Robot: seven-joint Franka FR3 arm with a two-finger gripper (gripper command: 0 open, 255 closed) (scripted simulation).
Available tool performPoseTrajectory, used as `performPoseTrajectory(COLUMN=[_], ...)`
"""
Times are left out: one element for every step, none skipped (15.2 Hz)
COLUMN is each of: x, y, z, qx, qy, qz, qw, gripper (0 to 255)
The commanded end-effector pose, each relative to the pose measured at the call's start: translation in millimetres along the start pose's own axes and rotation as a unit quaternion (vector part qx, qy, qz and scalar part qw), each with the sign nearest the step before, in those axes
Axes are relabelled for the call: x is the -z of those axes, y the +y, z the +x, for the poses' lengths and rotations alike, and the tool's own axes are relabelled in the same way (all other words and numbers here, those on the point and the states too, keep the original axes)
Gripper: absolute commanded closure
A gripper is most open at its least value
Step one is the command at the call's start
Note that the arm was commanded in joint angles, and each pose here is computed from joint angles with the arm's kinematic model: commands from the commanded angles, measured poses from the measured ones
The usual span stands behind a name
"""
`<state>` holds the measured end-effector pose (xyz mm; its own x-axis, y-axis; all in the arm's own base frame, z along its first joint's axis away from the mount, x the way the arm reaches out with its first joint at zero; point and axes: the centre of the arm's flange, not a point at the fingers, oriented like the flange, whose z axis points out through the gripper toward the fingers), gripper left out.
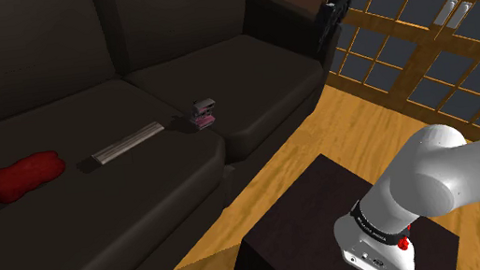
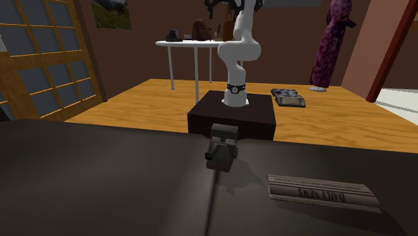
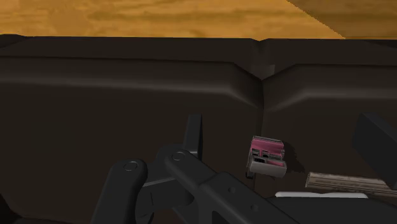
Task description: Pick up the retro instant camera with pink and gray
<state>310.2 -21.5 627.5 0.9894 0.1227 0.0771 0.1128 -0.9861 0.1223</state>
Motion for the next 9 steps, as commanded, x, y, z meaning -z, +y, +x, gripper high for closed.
performPoseTrajectory(x=[0.0, -8.3, -16.6, -25.0, -33.4, -41.9, -50.3, -58.8, -67.4], y=[0.0, -1.1, -2.2, -3.2, -4.2, -5.2, -6.2, -7.1, -8.1], z=[0.0, 10.6, 21.3, 31.9, 42.4, 53.0, 63.5, 74.0, 84.5], qx=[0.000, -0.003, -0.005, -0.008, -0.011, -0.014, -0.016, -0.019, -0.022], qy=[0.000, -0.002, -0.003, -0.005, -0.007, -0.008, -0.010, -0.012, -0.014], qz=[0.000, 0.002, 0.004, 0.006, 0.008, 0.009, 0.011, 0.013, 0.015], qw=[1.0000, 1.0000, 1.0000, 0.9999, 0.9999, 0.9998, 0.9998, 0.9997, 0.9996], gripper=[0, 0, 0, 0, 0, 0, 0, 0, 0])
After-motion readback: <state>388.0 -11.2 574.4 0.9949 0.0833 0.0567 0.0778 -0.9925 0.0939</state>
